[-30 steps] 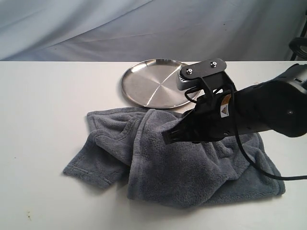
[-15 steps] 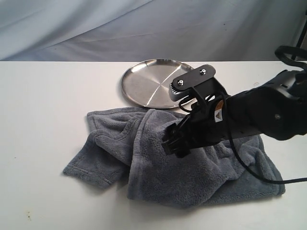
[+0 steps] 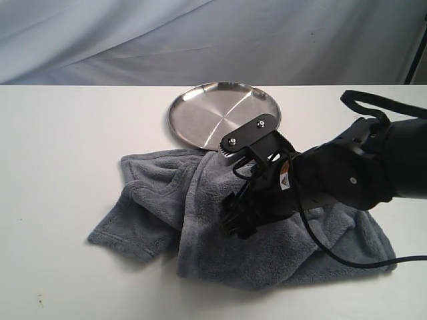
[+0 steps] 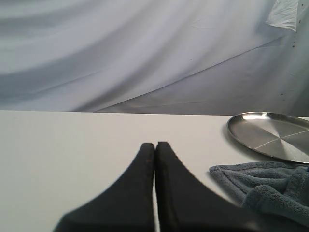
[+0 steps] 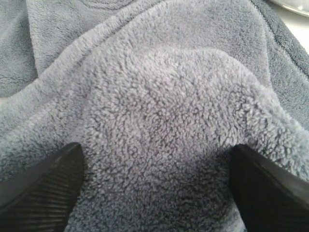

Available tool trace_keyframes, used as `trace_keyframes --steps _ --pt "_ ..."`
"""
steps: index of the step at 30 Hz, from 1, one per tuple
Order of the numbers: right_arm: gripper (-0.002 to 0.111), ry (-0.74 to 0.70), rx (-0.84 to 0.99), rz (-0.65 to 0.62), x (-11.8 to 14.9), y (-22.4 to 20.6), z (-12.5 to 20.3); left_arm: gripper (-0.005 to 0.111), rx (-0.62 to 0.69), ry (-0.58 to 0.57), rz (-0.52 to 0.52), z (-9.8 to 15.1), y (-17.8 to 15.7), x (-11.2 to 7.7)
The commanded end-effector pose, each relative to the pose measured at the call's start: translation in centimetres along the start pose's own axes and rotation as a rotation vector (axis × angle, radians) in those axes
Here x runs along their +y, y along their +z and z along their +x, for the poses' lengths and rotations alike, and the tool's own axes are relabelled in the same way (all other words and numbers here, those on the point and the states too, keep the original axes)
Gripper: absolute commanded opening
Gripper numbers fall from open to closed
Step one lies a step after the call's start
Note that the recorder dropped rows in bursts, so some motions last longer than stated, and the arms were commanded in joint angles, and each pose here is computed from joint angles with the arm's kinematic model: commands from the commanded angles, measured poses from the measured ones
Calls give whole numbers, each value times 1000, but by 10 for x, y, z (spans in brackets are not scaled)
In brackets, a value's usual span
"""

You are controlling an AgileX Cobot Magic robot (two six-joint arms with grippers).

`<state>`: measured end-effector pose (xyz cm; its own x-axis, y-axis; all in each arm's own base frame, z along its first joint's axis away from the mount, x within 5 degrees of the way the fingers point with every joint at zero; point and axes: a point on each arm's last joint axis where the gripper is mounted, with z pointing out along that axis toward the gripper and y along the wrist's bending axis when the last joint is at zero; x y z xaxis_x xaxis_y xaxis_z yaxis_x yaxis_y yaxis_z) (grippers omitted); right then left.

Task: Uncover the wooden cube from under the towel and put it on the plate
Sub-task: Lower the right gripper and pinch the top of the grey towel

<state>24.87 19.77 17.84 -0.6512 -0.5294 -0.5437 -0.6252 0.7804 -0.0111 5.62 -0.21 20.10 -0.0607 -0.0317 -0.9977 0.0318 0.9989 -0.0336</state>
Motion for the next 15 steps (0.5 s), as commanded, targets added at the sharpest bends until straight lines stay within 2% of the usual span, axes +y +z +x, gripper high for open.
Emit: trace_keyframes --steps 1,13,15 --pt "61 -21 50 2 1 7 7 1 -1 -1 1 1 0 0" --pt "0 -6 72 1 1 7 9 1 -1 -1 1 1 0 0" --pt "0 -3 79 1 1 4 9 1 -1 -1 1 1 0 0"
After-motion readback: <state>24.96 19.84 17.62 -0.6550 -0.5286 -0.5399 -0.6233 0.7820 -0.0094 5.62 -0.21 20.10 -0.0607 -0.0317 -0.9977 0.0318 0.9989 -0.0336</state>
